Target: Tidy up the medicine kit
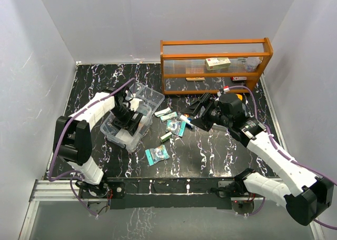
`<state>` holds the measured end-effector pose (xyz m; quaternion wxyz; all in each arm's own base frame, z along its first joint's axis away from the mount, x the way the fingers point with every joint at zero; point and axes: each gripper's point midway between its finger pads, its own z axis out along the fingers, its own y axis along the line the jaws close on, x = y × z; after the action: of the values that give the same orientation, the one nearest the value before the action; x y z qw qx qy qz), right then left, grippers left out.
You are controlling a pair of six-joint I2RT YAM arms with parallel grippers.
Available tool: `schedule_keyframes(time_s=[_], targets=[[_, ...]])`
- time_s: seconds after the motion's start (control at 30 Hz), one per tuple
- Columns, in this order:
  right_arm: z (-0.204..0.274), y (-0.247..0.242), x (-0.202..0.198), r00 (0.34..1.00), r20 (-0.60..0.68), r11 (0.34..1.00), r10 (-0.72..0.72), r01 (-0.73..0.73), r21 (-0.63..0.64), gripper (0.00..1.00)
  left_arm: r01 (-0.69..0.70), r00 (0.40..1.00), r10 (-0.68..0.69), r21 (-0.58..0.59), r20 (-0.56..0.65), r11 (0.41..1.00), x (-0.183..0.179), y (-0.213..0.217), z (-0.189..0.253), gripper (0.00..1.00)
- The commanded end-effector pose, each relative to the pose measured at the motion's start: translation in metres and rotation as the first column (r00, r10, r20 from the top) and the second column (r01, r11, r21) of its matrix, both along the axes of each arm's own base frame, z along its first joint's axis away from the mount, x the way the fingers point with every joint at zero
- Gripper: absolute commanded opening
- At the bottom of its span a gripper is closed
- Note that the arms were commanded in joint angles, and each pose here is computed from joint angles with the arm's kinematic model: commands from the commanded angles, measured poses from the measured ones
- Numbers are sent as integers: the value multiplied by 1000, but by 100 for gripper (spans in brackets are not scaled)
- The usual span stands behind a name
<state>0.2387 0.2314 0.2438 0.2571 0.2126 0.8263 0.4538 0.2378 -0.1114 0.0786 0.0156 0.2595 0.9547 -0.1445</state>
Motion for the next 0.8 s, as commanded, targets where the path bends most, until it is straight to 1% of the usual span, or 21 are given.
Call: schedule_keyframes(time_s=[0.0, 0.07, 0.2, 0.47, 0.6, 0.77], targets=[[20, 1, 5, 997, 81, 999, -6, 3, 39, 74, -8, 1000, 8, 3, 5, 1000, -2, 2, 5, 74], [20, 0, 5, 997, 82, 999, -8, 5, 39, 74, -13, 999, 12, 26, 32, 1000, 3, 5, 7, 81], [19, 0, 5, 997, 82, 999, -12, 9, 39, 74, -12, 999, 11, 32, 37, 999, 3, 7, 6, 85], [18, -1, 4, 997, 81, 999, -14, 10, 43, 74, -25, 997, 21, 69, 68, 997, 10, 13, 4, 87], [17, -1, 4, 997, 81, 999, -14, 11, 44, 74, -27, 997, 24, 44, 69, 999, 9, 8, 4, 88], [15, -1, 5, 997, 79, 999, -16, 12, 43, 74, -33, 997, 29, 61, 69, 998, 9, 11, -3, 87]])
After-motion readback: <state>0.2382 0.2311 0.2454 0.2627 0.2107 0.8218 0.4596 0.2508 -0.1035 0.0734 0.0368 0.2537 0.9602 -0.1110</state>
